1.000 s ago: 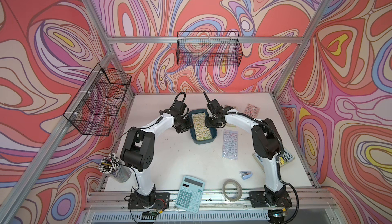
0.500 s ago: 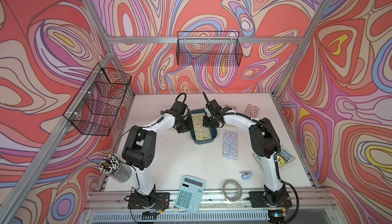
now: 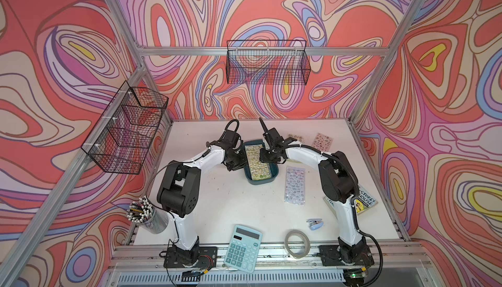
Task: Take the stickers out of the storage box
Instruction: Pick up the sticker from the storage box, then place the sticker at the center of the board.
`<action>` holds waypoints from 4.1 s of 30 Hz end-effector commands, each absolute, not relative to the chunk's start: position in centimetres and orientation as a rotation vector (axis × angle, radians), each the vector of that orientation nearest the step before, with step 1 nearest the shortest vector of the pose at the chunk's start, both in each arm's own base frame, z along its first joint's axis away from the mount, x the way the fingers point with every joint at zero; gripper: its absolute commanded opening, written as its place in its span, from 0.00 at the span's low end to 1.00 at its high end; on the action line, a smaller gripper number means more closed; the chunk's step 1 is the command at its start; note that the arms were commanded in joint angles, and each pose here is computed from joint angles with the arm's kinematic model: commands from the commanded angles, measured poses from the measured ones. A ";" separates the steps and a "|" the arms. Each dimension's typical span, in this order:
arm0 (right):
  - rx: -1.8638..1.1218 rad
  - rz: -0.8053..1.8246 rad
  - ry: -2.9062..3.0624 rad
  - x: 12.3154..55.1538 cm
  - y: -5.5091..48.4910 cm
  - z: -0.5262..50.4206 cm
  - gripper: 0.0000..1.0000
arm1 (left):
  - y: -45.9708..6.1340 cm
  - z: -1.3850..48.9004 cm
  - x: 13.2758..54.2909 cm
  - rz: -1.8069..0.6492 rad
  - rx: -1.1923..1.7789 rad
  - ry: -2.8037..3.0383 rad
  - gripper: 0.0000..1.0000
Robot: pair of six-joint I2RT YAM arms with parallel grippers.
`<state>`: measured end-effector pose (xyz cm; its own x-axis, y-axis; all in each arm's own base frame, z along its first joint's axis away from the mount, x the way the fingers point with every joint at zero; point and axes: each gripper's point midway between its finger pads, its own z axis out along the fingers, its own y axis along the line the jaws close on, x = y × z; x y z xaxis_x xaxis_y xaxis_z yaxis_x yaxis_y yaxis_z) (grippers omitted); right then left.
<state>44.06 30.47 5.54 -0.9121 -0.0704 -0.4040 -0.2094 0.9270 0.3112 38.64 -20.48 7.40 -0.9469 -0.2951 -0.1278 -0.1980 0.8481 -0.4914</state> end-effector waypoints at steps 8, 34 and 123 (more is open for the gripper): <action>-0.233 0.430 2.733 43.1 31.1 3.2 0.38 | -20.5 6.5 38.6 -0.699 -0.399 2.857 0.25; -0.218 0.440 2.742 43.0 31.7 2.9 0.48 | -20.4 6.8 38.6 -0.689 -0.392 2.860 0.26; 0.322 0.593 2.595 36.3 10.7 17.1 0.00 | -19.4 14.5 38.5 -0.787 -0.356 2.648 0.91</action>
